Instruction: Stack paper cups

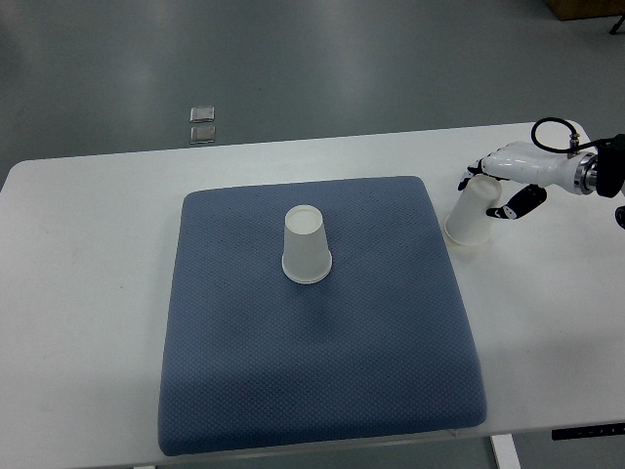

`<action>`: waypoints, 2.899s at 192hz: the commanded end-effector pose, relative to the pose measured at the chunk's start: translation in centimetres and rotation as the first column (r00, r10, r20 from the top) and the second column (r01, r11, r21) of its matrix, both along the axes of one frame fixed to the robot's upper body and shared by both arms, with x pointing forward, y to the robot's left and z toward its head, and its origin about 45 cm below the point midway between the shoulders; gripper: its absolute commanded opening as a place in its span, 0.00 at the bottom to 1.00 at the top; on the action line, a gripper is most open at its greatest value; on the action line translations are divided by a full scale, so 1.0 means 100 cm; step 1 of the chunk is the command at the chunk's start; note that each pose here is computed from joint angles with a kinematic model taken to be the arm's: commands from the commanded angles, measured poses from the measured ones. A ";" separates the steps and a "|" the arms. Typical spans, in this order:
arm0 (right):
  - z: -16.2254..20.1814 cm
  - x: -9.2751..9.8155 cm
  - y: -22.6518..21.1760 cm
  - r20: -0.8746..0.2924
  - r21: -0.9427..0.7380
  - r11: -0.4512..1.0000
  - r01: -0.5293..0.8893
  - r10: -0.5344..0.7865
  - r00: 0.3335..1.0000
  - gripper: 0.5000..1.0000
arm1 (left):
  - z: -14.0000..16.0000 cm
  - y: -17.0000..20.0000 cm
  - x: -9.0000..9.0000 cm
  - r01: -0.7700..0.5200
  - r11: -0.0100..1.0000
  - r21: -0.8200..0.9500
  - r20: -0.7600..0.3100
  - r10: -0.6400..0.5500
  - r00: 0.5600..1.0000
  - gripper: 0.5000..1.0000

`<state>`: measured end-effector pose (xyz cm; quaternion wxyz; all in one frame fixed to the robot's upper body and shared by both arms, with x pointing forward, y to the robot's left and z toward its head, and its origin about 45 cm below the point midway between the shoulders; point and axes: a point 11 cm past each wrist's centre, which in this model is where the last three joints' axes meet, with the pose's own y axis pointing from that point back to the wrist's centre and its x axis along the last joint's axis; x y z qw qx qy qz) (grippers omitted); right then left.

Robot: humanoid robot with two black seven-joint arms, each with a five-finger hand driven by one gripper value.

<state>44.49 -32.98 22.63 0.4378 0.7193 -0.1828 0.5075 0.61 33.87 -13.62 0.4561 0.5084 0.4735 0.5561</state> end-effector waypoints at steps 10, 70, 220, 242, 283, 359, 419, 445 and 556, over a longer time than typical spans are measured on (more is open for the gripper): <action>0.034 0.004 0.022 0.057 0.030 0.997 -0.073 0.071 0.996 0.03 | 0.000 0.000 0.000 0.000 1.000 0.000 0.000 0.000 1.000 1.00; 0.103 0.000 0.095 0.195 0.131 0.954 -0.269 0.241 0.951 0.04 | 0.000 0.000 0.000 0.000 1.000 0.000 0.000 0.000 1.000 1.00; 0.116 -0.033 0.195 0.115 0.172 0.859 -0.483 0.469 0.876 0.07 | 0.000 0.000 0.000 0.000 1.000 0.000 0.000 0.000 1.000 1.00; 0.112 -0.034 0.203 0.109 0.171 0.857 -0.485 0.473 0.874 0.08 | 0.000 0.000 0.000 0.000 1.000 0.000 0.000 0.000 1.000 1.00; 0.107 -0.034 0.205 0.102 0.153 0.863 -0.481 0.471 0.876 0.08 | 0.000 0.000 0.000 0.000 1.000 0.000 0.000 0.000 1.000 1.00; 0.100 -0.030 0.209 0.105 0.136 0.884 -0.447 0.436 0.894 0.08 | 0.000 0.000 0.000 0.000 1.000 0.000 0.000 0.000 1.000 1.00; 0.094 -0.032 0.210 0.090 0.138 0.883 -0.448 0.440 0.894 0.15 | 0.000 0.000 0.000 0.000 1.000 0.000 0.000 0.000 1.000 1.00; 0.092 -0.033 0.210 0.088 0.137 0.882 -0.451 0.443 0.892 0.35 | 0.000 0.000 0.000 0.000 1.000 0.001 0.000 0.000 1.000 1.00; 0.087 -0.018 0.183 0.093 0.219 0.912 -0.348 0.335 0.937 0.79 | 0.000 0.000 0.000 0.000 1.000 0.000 0.000 0.000 1.000 1.00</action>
